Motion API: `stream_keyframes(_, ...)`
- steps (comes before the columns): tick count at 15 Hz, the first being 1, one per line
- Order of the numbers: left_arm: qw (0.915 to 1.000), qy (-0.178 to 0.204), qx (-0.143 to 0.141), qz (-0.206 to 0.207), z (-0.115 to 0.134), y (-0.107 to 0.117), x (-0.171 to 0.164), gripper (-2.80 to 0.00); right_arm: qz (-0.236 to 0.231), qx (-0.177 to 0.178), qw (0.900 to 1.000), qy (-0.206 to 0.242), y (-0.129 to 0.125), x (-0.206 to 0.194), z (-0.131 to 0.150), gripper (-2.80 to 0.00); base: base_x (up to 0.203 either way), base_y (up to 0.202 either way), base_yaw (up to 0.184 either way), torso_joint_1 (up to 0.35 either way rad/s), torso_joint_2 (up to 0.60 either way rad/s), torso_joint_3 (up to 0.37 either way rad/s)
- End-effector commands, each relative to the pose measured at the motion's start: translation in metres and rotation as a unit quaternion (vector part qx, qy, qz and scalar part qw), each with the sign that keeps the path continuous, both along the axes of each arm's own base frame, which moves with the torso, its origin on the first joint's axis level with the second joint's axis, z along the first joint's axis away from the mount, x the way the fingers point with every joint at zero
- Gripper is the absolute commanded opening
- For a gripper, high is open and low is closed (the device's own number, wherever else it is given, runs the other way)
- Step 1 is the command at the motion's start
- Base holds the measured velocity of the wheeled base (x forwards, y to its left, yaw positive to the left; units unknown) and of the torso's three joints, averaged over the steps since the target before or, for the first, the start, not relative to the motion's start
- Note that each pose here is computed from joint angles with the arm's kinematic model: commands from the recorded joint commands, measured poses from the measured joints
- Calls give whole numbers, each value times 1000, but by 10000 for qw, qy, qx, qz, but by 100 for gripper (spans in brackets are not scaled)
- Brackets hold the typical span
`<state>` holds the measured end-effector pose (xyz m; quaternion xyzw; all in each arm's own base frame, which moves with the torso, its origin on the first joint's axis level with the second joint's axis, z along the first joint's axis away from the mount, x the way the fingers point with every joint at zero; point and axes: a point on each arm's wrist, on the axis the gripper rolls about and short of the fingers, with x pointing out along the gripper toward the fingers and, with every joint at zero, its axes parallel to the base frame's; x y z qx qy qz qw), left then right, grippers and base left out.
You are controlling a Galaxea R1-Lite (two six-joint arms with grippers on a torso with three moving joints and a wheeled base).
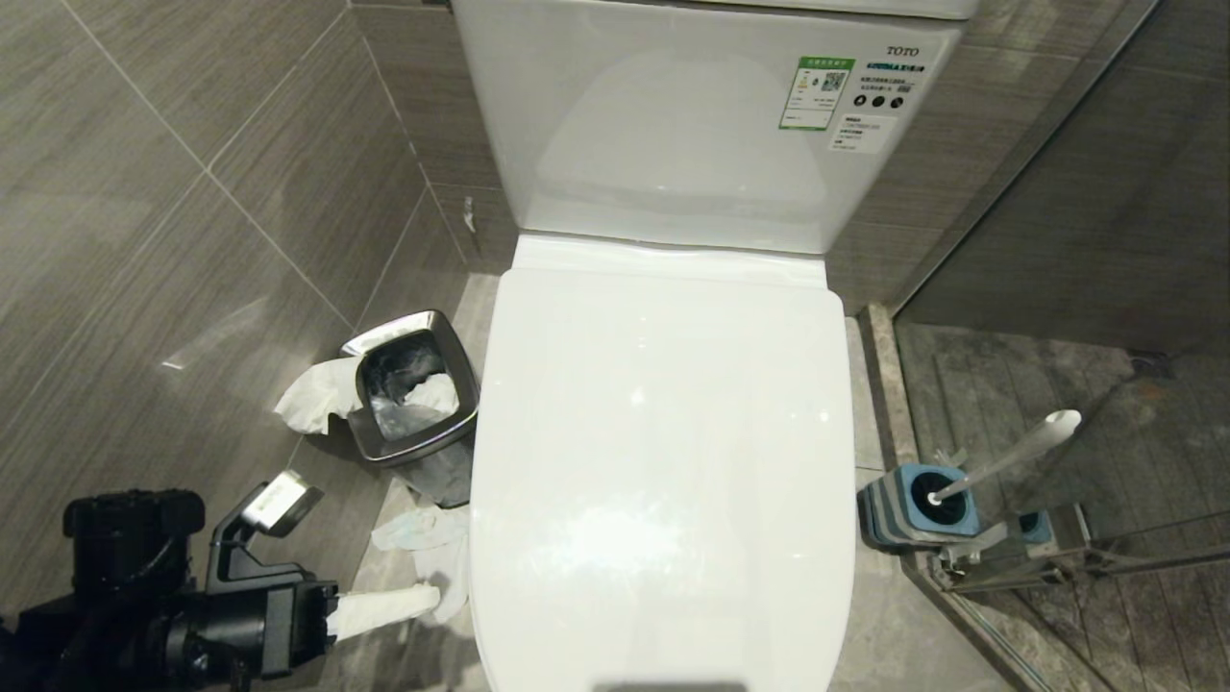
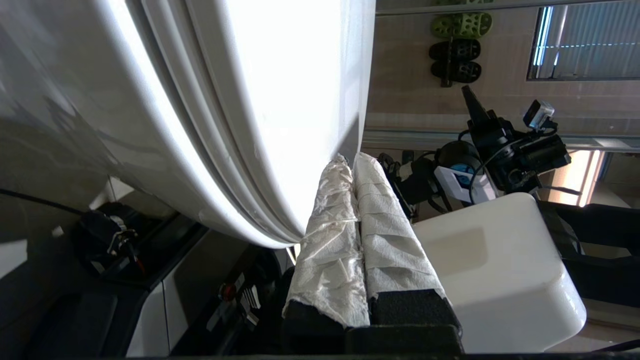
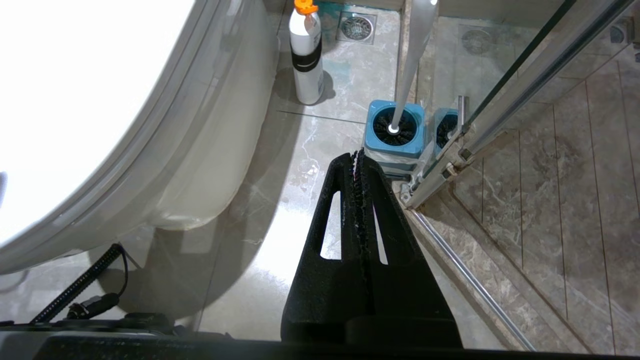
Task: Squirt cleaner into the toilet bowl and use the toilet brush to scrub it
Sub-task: Use the left hand to lift the toilet lid slightly
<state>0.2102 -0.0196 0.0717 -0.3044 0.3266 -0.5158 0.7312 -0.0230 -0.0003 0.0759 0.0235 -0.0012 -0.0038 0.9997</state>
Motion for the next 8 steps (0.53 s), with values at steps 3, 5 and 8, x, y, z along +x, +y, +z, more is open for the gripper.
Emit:
stream_keyframes(3,9999,135,-28,-38,-2,0,-14,-280,0,3,10000,3,0,0,0,-280,0,0,0,0,0,0)
stream_keyframes(5,9999,136,-29,-38,-2,0,-16,-280,0,3,10000,3,0,0,0,-280,0,0,0,0,0,0)
stream_keyframes(8,10000,42,-27,-22,2,0,-19,-280,0,3,10000,3,0,0,0,-280,0,0,0,0,0,0)
